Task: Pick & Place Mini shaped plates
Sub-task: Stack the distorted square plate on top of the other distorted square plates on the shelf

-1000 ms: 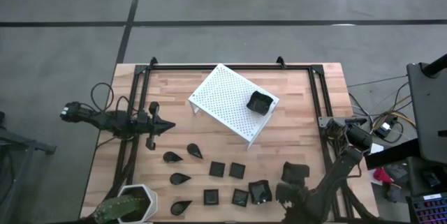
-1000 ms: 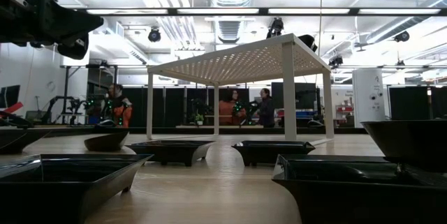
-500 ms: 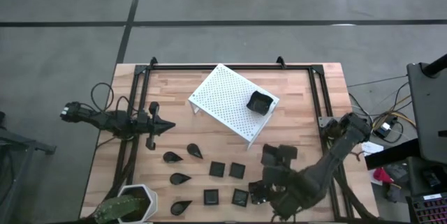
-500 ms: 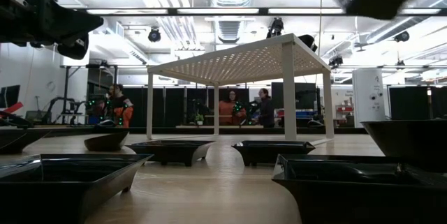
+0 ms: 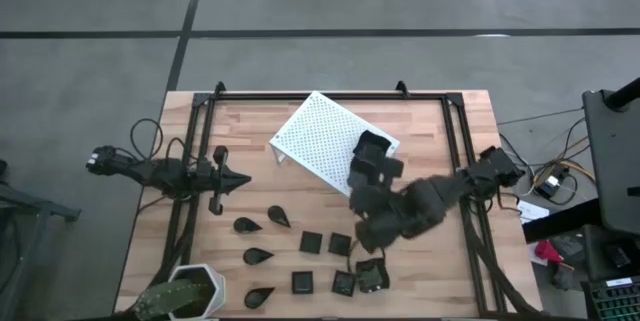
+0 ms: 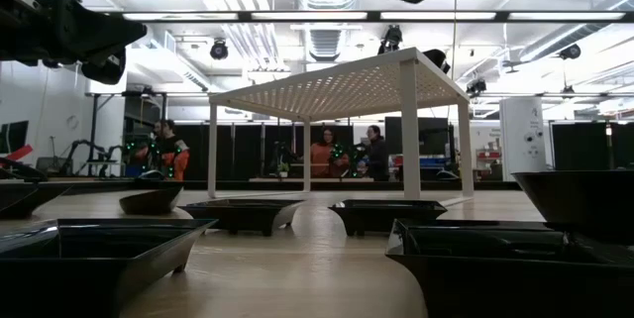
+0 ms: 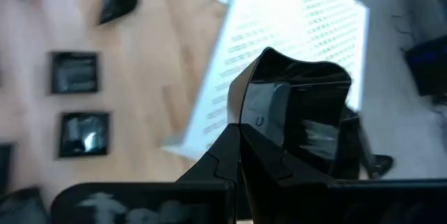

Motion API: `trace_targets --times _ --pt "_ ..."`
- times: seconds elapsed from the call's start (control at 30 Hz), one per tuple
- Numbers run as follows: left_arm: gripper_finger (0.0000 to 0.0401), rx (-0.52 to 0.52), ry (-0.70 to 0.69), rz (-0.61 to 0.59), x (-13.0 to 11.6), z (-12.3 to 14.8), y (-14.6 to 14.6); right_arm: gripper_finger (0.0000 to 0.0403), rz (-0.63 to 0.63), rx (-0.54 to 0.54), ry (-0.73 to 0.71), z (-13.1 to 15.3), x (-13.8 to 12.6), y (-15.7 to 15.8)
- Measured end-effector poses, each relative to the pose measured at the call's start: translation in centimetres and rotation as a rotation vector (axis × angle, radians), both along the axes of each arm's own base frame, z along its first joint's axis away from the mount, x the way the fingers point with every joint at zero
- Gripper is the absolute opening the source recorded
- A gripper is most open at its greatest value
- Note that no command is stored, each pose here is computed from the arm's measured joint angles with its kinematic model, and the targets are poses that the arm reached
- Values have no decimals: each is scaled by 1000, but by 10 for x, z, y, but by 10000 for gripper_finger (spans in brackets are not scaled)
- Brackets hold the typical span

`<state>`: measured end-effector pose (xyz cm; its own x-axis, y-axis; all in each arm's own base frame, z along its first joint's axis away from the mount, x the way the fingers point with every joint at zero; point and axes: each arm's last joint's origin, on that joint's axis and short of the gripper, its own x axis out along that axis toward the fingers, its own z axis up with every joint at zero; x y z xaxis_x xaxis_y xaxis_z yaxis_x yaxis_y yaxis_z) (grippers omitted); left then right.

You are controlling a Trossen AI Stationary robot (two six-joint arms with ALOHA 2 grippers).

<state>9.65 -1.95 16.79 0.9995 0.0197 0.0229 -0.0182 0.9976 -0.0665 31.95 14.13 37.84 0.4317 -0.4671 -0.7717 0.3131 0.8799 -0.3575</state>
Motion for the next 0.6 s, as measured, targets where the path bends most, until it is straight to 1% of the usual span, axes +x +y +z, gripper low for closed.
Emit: trace_targets --times 0.33,0.5,0.6 --pt "0 0 0 0 0 0 0 8 -96 -48 100 -12 21 -58" --pt "0 0 0 1 0 0 0 8 -147 -18 137 -16 26 -84" --pt "0 0 0 1 0 0 0 8 -153 -26 168 -19 28 -95"
